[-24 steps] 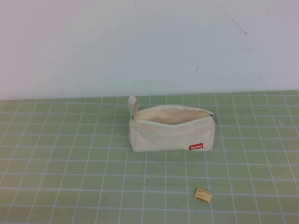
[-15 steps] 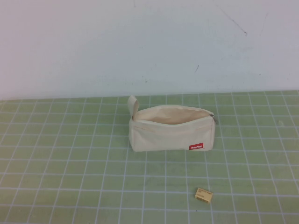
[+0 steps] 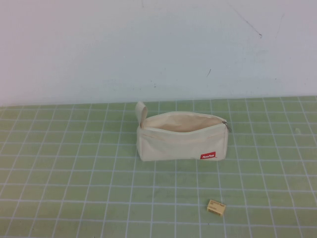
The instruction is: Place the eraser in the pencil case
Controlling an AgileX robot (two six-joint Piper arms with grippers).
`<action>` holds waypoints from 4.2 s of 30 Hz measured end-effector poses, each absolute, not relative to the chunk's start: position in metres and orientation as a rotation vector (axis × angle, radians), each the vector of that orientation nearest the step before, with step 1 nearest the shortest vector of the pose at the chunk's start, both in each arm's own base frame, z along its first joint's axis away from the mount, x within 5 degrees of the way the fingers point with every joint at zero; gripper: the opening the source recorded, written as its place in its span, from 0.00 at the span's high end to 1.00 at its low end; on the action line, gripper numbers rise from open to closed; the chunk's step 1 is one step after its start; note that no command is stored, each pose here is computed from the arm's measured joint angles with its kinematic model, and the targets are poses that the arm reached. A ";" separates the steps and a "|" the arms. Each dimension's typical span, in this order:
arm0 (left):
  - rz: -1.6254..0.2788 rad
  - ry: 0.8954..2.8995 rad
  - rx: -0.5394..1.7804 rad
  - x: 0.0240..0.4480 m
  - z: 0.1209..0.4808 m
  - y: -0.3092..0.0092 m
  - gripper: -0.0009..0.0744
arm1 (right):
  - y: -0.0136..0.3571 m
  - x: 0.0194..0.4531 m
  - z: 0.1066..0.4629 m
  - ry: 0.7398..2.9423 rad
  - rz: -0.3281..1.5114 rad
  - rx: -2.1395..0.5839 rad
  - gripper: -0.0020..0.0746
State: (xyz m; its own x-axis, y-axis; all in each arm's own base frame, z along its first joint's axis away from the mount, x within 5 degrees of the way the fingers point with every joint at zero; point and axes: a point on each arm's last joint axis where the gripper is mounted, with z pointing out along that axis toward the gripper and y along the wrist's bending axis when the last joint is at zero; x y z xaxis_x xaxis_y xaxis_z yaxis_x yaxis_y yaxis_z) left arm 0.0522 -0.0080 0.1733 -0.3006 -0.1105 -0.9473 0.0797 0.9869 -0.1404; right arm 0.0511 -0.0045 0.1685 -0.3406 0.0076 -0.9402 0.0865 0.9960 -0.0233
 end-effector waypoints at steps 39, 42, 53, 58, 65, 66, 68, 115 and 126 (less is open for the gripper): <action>-0.187 1.867 -0.022 0.052 0.173 -0.008 0.99 | 0.000 0.056 0.381 1.579 -0.076 -0.018 0.98; -0.187 1.867 -0.022 0.052 0.173 -0.008 0.99 | -0.001 0.091 0.380 1.843 -0.110 -0.128 0.98; -0.187 1.867 -0.022 0.052 0.173 -0.008 0.99 | 0.010 0.203 0.303 2.327 0.048 -0.677 0.98; -0.187 1.867 -0.022 0.052 0.173 -0.008 0.99 | 0.045 0.237 0.257 2.401 0.145 -1.001 0.98; -0.187 1.867 -0.022 0.052 0.173 -0.008 0.99 | 0.118 0.264 0.209 2.433 0.260 -1.353 0.91; -0.187 1.867 -0.022 0.052 0.173 -0.008 0.99 | 0.126 0.268 0.207 2.432 0.272 -1.386 0.86; -0.187 1.867 -0.022 0.052 0.173 -0.008 0.99 | 0.144 0.274 0.201 2.431 0.299 -1.460 0.72; -0.187 1.865 -0.022 0.052 0.174 -0.008 0.99 | 0.243 0.346 0.259 2.289 0.506 -1.763 0.71; -0.187 1.865 -0.022 0.052 0.174 -0.008 0.99 | 0.247 0.383 0.331 2.023 0.188 -1.513 0.71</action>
